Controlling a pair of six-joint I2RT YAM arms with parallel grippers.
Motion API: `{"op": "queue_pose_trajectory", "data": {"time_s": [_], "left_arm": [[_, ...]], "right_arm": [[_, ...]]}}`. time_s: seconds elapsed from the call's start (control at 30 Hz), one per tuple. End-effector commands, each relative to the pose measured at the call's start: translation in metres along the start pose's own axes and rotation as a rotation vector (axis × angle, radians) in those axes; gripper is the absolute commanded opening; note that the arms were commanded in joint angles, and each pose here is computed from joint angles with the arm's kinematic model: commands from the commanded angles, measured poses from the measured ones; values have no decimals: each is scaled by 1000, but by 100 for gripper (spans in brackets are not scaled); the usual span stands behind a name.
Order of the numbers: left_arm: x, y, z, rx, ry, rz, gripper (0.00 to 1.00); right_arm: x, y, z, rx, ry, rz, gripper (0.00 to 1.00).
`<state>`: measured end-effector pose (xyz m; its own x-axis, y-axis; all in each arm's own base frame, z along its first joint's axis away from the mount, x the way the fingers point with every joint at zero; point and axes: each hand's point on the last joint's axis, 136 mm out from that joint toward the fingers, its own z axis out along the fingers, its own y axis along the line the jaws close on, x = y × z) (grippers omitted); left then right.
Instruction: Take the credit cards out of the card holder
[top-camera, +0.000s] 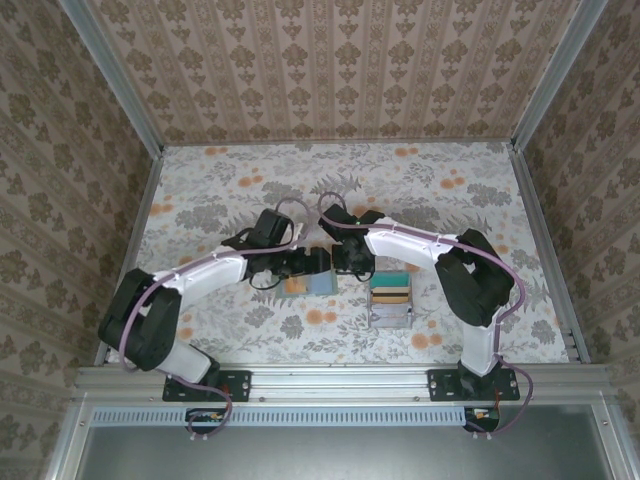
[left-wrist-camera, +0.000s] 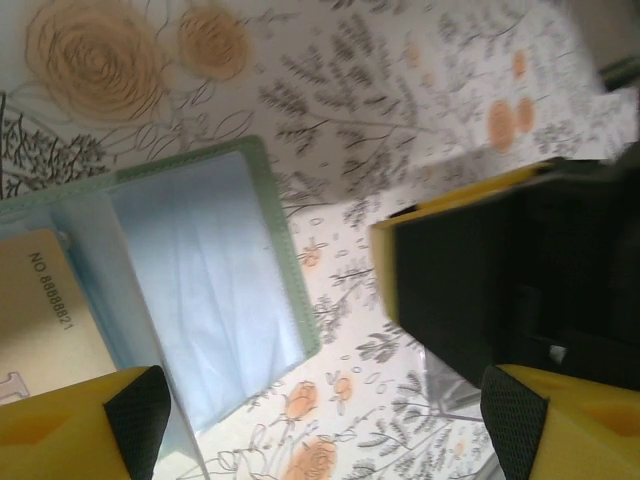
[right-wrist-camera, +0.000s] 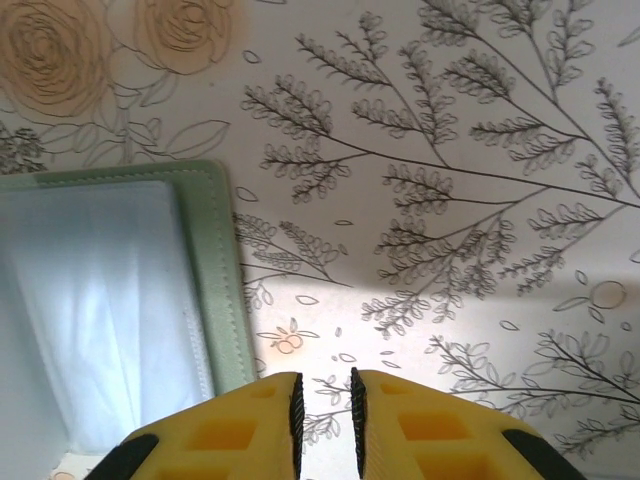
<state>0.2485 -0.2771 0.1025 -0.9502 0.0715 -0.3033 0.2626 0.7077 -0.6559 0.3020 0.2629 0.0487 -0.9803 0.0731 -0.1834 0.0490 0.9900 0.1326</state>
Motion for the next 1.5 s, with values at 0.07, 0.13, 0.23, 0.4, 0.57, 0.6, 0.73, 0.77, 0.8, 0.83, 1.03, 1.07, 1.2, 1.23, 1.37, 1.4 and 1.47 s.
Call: {"op": "queue_pose_trajectory", "data": {"time_s": [0.07, 0.13, 0.23, 0.4, 0.57, 0.6, 0.73, 0.77, 0.8, 0.83, 1.03, 1.07, 1.2, 1.23, 1.37, 1.4, 1.47], "left_arm": [[-7, -16, -19, 82, -39, 15, 88], [-5, -13, -14, 82, -25, 7, 88], [-5, -9, -7, 81, -14, 0, 88], [-5, -3, -5, 66, -16, -9, 88], [-11, 14, -20, 22, -65, -48, 86], [-12, 22, -25, 11, -81, -69, 84], [-6, 47, -40, -54, -107, -108, 73], [-6, 57, -46, -74, -120, -127, 69], [-3, 63, -50, -91, -130, -143, 66], [-1, 70, -52, -107, -136, -160, 62], [13, 94, -51, -159, -125, -229, 36], [14, 95, -49, -156, -121, -235, 31], [19, 104, -41, -172, -101, -265, 16], [20, 107, -39, -179, -93, -270, 14], [23, 108, -29, -160, -62, -282, 7], [24, 109, -26, -157, -56, -285, 7], [25, 110, -23, -159, -47, -285, 7]], "right_arm": [[-6, 20, -11, -80, -29, 10, 25], [-6, 21, -10, -82, -29, 8, 25], [-7, 22, -11, -84, -30, 8, 25], [-8, 20, -16, -79, -42, 9, 25], [-12, 27, -24, -121, -64, -1, 26], [-14, 32, -27, -149, -69, -6, 26], [-19, 55, -34, -251, -81, -20, 26], [-19, 61, -35, -271, -82, -25, 26], [-19, 64, -35, -282, -77, -26, 26], [-19, 69, -34, -298, -73, -31, 24], [-20, 98, -36, -392, -69, -57, 18], [-19, 102, -36, -408, -63, -63, 17], [-10, 116, -24, -465, 3, -62, 17], [-8, 117, -20, -470, 19, -56, 17], [-1, 114, -4, -474, 54, -22, 18], [0, 114, -1, -477, 59, -14, 19], [2, 111, 5, -484, 79, 3, 21]]}}
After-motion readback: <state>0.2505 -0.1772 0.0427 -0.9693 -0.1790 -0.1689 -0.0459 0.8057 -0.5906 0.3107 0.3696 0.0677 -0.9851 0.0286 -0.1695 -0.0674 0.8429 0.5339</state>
